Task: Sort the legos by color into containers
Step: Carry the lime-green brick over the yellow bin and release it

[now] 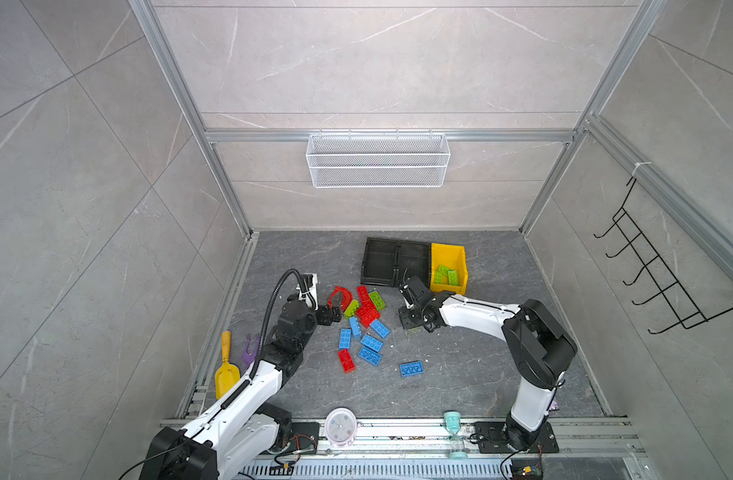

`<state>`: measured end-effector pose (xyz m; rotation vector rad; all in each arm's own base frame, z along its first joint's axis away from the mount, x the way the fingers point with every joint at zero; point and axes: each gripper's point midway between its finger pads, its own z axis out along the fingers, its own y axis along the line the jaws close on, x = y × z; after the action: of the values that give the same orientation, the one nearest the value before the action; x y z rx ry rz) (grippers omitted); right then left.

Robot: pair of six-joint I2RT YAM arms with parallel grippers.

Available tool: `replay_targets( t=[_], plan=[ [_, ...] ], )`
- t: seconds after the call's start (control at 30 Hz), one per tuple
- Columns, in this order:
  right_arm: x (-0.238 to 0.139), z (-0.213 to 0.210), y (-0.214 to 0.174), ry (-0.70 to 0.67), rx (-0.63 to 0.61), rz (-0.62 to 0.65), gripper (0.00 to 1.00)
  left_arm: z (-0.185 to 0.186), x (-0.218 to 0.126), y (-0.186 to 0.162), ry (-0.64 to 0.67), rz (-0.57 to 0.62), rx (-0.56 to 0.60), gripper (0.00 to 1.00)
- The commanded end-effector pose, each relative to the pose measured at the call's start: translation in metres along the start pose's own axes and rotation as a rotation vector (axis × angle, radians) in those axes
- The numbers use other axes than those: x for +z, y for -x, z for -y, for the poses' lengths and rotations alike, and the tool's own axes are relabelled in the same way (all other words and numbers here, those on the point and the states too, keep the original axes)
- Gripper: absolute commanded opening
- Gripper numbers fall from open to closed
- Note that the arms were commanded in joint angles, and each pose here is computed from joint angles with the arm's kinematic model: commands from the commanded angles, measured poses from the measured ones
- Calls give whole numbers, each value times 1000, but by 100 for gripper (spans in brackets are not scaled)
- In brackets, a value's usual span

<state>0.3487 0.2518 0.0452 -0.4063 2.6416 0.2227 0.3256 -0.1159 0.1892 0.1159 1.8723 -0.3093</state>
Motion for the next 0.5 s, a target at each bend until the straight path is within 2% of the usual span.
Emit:
replay_targets(
  t=[0.0, 0.23, 0.47],
  plan=[
    [-36, 1, 39, 73, -10, 76, 21, -2, 0, 7, 13, 28, 15, 100],
    [-61, 55, 97, 84, 74, 180, 21, -1, 0, 8, 7, 25, 11, 100],
    [-51, 113, 137, 20, 149, 206, 21, -1, 3, 6, 8, 19, 16, 100]
  ],
)
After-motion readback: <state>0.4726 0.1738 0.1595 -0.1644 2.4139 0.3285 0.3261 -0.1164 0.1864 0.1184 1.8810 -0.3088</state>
